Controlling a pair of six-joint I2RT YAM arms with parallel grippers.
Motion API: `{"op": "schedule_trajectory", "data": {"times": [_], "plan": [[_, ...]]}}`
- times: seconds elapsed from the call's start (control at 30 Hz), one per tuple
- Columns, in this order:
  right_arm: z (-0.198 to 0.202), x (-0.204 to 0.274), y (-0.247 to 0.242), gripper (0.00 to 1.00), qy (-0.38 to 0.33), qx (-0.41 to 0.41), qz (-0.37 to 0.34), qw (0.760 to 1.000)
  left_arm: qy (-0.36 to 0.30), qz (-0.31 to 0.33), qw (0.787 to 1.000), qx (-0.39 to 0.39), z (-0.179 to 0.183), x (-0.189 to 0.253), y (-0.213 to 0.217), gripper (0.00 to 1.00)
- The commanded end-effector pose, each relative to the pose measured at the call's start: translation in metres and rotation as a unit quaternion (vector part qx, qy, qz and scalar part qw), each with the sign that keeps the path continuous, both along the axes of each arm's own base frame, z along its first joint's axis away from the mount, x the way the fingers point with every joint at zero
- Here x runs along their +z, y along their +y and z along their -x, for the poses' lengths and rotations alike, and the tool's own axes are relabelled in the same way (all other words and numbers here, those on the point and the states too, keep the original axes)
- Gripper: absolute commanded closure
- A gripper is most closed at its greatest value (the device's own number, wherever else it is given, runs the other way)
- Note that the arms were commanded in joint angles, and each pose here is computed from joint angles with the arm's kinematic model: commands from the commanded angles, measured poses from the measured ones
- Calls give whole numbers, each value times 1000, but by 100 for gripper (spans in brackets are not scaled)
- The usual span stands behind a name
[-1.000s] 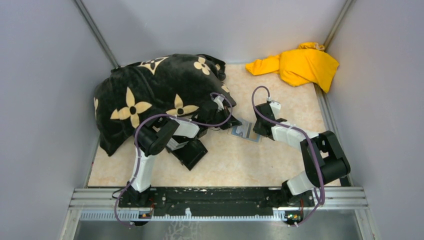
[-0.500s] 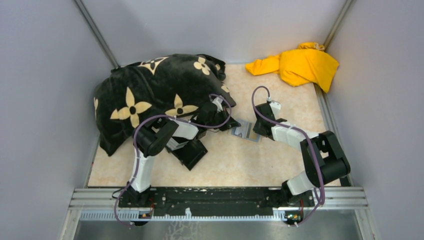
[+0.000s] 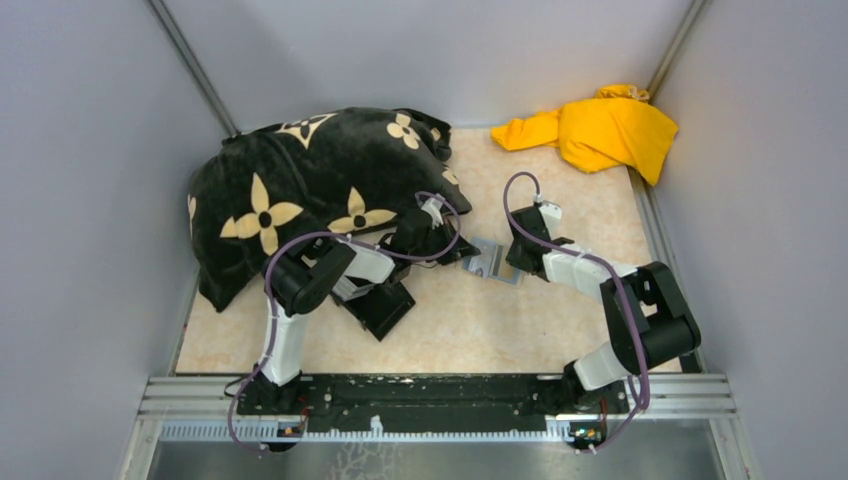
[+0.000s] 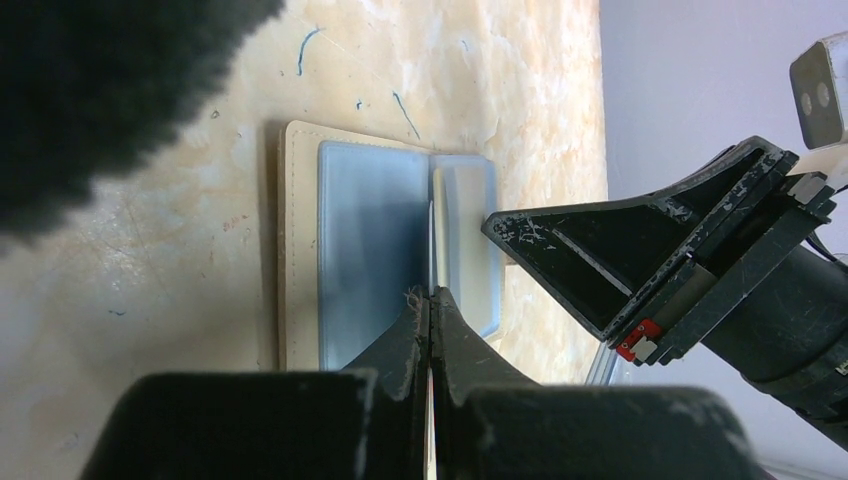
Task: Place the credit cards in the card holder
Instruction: Insert the credit card into the card holder.
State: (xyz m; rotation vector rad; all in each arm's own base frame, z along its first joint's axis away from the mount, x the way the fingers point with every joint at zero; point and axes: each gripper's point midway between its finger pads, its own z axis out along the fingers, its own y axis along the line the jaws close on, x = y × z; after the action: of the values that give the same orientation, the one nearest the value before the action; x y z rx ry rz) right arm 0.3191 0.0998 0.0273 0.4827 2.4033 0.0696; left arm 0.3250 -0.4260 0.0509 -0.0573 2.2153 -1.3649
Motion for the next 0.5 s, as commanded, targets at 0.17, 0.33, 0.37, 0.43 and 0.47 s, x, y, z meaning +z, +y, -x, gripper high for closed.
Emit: {"op": "schedule_trajectory", "data": {"times": [0.17,0.33,0.37,0.43,0.47], "plan": [[12,-12,2,90,26,8,1,1000,-33,30,999,10,-4,33,-2,100],[11,-11,2,90,24,8,2,1000,-34,29,999,8,-5,32,-3,100],[11,-11,2,90,25,9,2,1000,-33,29,999,6,-4,32,-4,100],[11,-10,2,90,23,9,2,1000,-32,29,999,6,-4,31,-5,100],[11,-10,2,90,23,9,2,1000,-32,28,999,5,-4,31,-6,100]]}}
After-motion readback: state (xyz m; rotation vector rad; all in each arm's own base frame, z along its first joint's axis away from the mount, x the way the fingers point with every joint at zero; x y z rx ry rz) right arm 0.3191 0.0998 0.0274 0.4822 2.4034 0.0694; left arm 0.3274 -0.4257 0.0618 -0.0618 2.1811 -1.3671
